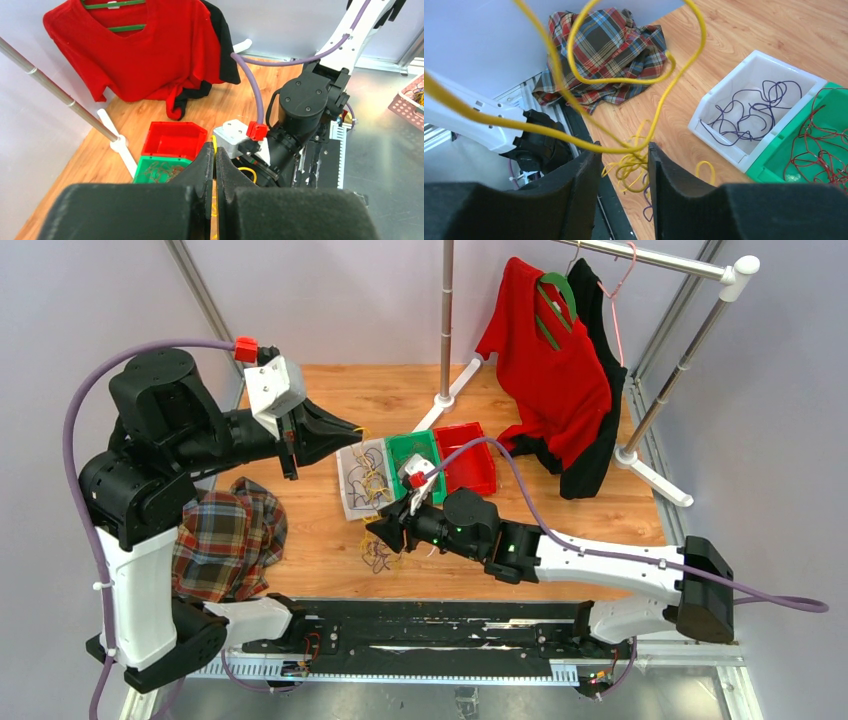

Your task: Untangle the cables

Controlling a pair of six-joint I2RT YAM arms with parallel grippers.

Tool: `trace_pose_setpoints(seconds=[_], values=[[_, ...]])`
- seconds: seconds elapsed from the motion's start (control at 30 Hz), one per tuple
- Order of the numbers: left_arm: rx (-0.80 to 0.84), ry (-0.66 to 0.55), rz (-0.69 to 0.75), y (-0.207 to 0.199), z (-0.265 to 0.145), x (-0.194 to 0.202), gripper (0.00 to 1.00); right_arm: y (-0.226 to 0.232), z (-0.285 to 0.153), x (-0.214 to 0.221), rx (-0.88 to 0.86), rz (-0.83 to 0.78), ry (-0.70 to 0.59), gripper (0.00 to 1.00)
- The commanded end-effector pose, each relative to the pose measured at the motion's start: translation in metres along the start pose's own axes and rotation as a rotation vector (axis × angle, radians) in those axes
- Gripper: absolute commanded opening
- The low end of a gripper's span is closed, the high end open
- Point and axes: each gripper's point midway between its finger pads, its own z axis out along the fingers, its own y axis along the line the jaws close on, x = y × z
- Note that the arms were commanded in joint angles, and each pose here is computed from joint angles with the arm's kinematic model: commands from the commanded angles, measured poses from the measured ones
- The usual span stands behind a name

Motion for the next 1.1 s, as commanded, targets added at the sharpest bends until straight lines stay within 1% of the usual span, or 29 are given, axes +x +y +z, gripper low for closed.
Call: trace_pose_setpoints(seconds=[0.0,0.1,0.23,0.4,0.47,0.7,0.8,0.87,0.93,1.07], values=[[0.029,-0.041,0.01,-0.009,-0.004,-0.013,0.0,0.007,0.01,-0.029,-0.003,0.004,-0.085,0.36],[0.035,-0.045,0.0,-0.009,-0.002,-0.015,0.0,0.004,0.022,-0.024,0.013,0.01,-0.079,0.29],[0.039,-0.052,-0.003,-0.01,-0.003,-0.018,0.0,-0.004,0.038,-0.005,0.036,0.029,-0.049,0.21],[0.033,-0.073,0.011,-0.01,-0.006,-0.027,0.0,-0.027,0.045,0.037,0.11,0.06,0.02,0.06],[0.023,-0.084,0.023,-0.009,-0.008,-0.032,0.0,-0.036,0.043,0.058,0.136,0.075,0.051,0.02],[-0.003,-0.134,0.054,-0.005,-0.013,-0.054,0.0,-0.063,0.027,0.133,0.234,0.124,0.162,0.01],[-0.02,-0.153,0.071,-0.003,-0.015,-0.063,0.0,-0.07,0.02,0.153,0.258,0.148,0.187,0.01],[-0.036,-0.16,0.076,-0.001,-0.017,-0.066,0.0,-0.07,0.016,0.161,0.255,0.16,0.192,0.02],[-0.047,-0.151,0.08,0.001,-0.017,-0.063,0.0,-0.07,0.013,0.161,0.249,0.172,0.184,0.06],[-0.071,-0.123,0.104,0.006,-0.016,-0.053,0.0,-0.067,0.006,0.151,0.232,0.173,0.162,0.16]])
